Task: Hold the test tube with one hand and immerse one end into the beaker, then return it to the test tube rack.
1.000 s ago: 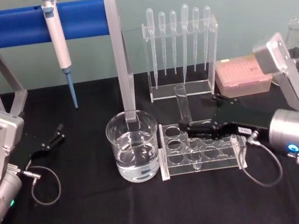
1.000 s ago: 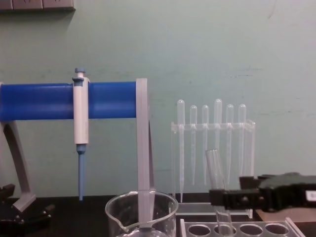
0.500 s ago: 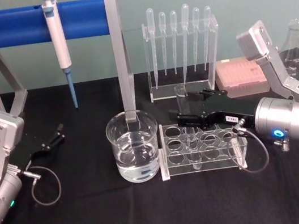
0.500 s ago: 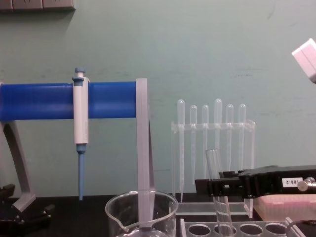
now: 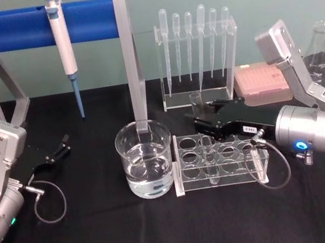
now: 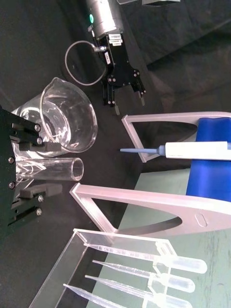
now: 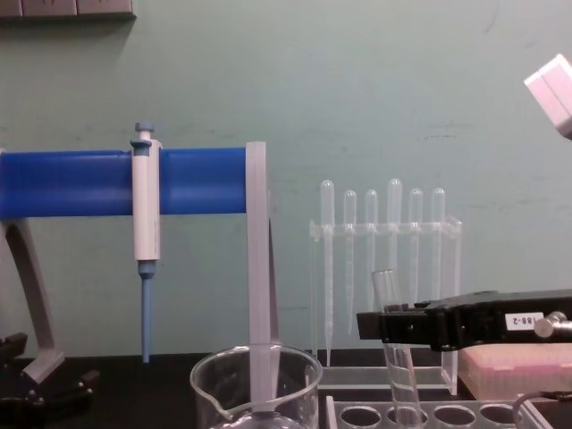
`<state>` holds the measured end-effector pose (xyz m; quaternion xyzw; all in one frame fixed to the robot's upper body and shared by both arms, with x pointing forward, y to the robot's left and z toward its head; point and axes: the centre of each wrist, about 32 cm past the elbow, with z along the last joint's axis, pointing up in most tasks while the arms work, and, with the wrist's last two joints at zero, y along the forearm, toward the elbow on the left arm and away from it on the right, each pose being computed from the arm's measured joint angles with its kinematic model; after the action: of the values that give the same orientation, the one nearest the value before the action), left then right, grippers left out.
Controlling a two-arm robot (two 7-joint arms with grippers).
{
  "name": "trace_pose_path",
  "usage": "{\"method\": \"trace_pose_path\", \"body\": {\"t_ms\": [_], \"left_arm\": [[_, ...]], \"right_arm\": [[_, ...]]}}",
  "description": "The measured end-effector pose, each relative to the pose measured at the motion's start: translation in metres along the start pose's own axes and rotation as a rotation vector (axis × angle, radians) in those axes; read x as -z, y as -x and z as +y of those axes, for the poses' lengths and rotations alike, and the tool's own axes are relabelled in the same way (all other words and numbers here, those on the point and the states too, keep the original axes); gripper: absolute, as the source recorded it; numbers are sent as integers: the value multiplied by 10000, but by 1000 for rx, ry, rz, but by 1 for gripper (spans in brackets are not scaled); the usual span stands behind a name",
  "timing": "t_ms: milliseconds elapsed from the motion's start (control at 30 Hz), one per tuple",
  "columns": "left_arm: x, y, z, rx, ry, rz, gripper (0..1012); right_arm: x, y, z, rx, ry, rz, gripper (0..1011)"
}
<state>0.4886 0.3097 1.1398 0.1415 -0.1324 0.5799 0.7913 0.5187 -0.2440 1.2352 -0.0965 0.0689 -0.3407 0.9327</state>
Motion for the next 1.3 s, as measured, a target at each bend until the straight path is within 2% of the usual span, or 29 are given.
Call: {"method": "trace_pose_path", "body": {"t_ms": [67, 100, 167, 200, 267, 467, 700, 833, 1033, 1300], "left_arm": [[0, 0, 0, 0, 0, 0, 1000], [0, 0, 0, 0, 0, 0, 1000], [0, 0, 0, 0, 0, 0, 1000], [0, 0, 0, 0, 0, 0, 1000], [0, 0, 0, 0, 0, 0, 1000], [0, 0, 0, 0, 0, 0, 1000], [0, 0, 0, 0, 0, 0, 1000], [0, 0, 0, 0, 0, 0, 1000], [0, 0, 0, 0, 0, 0, 1000], [0, 0, 0, 0, 0, 0, 1000]], "right_arm": [[3, 9, -3, -1, 0, 0, 406], [5, 15, -6, -2, 0, -1, 343], [3, 21, -10, -2, -1, -2, 303], [0, 28, -15, -1, -3, -5, 251], [-7, 36, -23, 0, -6, -9, 226], [-27, 73, -79, 10, -27, -24, 226], [-74, 158, -197, 31, -95, -65, 226], [-128, 206, -270, 37, -140, -84, 227], [-274, 276, -380, 37, -213, -117, 226], [-322, 299, -402, 36, -234, -127, 226]]}}
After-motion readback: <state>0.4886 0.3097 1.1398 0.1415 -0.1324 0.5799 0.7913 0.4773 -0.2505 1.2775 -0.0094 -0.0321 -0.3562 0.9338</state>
